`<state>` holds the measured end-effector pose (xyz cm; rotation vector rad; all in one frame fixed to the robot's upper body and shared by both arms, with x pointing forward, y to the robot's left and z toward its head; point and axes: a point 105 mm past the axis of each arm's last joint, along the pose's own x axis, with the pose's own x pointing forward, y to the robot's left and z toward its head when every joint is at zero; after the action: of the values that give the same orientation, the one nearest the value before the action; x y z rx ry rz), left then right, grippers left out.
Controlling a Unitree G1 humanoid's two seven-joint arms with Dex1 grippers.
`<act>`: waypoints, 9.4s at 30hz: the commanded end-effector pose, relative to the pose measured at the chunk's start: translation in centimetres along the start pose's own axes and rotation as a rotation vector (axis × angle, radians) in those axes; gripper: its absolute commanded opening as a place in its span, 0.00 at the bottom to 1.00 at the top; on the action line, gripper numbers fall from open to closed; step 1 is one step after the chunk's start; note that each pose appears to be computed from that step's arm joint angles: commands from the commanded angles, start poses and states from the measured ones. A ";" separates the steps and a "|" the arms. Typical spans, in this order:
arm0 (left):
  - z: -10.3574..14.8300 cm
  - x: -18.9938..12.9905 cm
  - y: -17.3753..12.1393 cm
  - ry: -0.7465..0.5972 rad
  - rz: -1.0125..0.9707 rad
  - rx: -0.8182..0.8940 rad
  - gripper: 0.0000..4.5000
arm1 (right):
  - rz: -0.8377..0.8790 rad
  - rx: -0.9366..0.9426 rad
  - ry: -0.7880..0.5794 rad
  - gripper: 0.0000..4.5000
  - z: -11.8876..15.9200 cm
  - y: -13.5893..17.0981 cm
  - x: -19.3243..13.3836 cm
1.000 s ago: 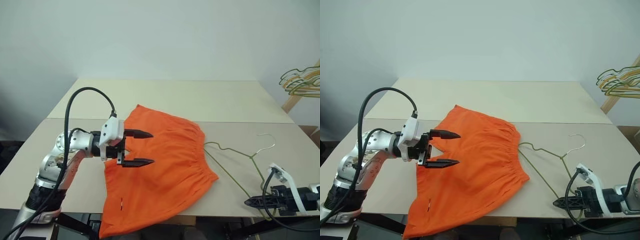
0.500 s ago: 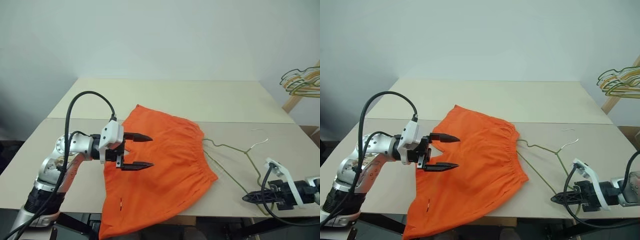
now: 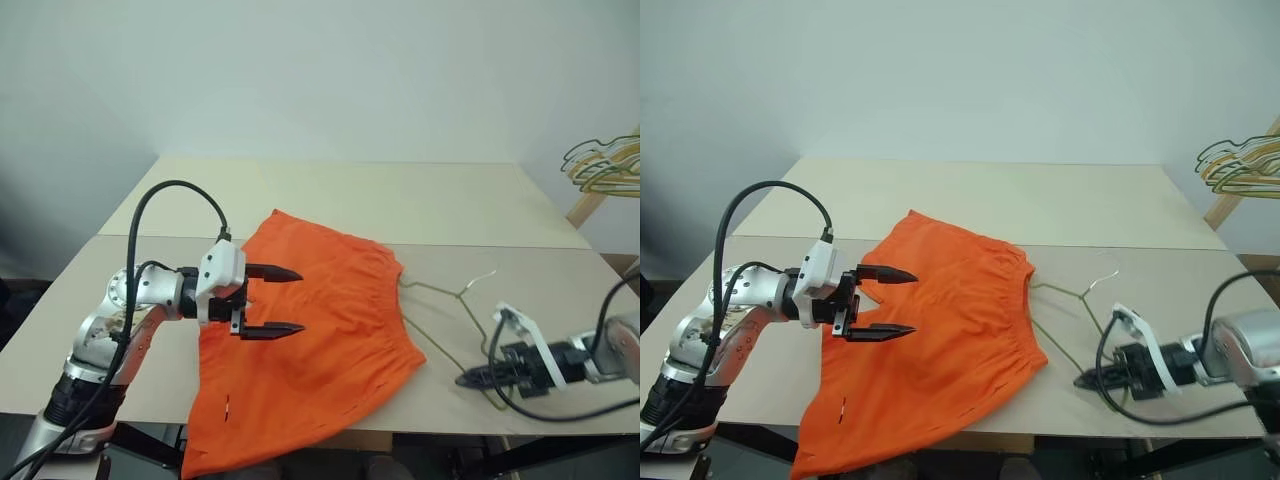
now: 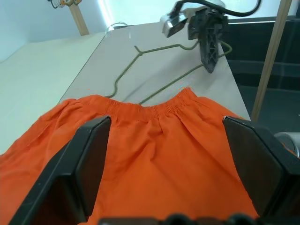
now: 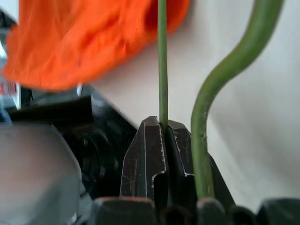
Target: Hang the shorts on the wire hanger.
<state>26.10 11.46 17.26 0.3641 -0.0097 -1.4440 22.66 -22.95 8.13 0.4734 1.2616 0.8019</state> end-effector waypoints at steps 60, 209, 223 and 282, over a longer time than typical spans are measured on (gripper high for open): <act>3.2 1.7 13.1 0.442 -0.151 0.620 0.66 | -0.447 -1.387 -0.181 0.00 12.4 11.6 1.0; 4.4 -1.6 13.4 0.148 -0.017 0.240 0.64 | -0.374 -1.092 -0.192 0.01 8.8 8.8 0.9; 10.8 -1.4 13.6 -0.276 0.161 0.153 0.98 | -0.547 -0.464 -0.582 0.01 2.7 4.7 -6.6; 16.7 -0.1 5.7 -0.560 -0.006 -0.134 0.98 | -1.068 0.962 -1.432 0.01 -0.3 -9.5 -31.8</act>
<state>28.48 7.81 33.10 -0.1694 -0.3176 -1.4982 22.24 -52.34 20.16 0.7911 0.3315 -1.0279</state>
